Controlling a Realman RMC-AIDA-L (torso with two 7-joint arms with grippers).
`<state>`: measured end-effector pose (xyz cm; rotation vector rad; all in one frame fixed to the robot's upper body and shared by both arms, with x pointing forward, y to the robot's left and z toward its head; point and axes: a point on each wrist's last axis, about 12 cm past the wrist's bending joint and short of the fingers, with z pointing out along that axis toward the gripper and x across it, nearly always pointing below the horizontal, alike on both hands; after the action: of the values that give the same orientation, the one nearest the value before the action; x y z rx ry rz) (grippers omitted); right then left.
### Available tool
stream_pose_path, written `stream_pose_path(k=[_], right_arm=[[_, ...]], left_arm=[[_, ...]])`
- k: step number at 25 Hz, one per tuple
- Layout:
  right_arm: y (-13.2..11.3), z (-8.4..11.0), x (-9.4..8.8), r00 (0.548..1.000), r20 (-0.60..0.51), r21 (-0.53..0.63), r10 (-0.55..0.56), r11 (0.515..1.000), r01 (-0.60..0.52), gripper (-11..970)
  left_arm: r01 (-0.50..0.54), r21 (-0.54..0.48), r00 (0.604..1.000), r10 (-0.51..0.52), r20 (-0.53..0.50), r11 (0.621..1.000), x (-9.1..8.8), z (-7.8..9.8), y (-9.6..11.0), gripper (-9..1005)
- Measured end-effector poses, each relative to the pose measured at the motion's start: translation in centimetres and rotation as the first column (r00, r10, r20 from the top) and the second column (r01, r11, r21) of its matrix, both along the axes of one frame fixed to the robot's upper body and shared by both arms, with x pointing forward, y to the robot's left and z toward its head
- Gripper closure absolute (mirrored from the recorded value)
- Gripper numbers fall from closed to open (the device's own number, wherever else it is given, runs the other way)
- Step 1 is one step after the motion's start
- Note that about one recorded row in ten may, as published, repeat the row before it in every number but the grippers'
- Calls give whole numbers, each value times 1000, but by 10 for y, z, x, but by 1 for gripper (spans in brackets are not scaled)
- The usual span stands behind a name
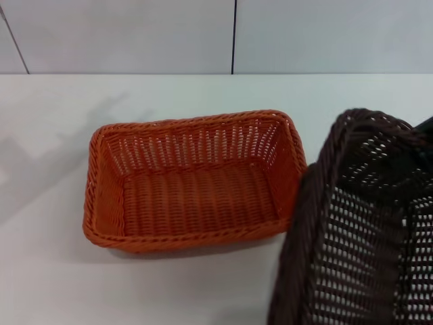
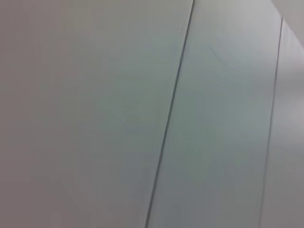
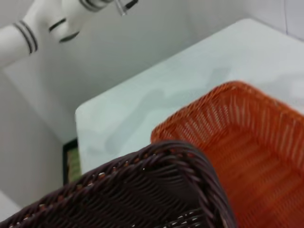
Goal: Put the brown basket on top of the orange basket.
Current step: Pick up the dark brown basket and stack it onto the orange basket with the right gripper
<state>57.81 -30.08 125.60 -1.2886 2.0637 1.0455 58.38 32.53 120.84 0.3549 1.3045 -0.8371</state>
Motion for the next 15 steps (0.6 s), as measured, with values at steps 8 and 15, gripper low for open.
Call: stream_pose_path(k=[8, 15], right_arm=[[20, -1, 1, 993, -9, 67, -116, 991, 117, 789], [27, 2, 6, 983, -15, 107, -182, 977, 182, 789]], left_arm=[[-14, 4, 1000, 14, -2, 1000, -1, -3, 2, 155], [-9, 7, 1000, 9, -17, 1000, 4, -8, -4, 156]])
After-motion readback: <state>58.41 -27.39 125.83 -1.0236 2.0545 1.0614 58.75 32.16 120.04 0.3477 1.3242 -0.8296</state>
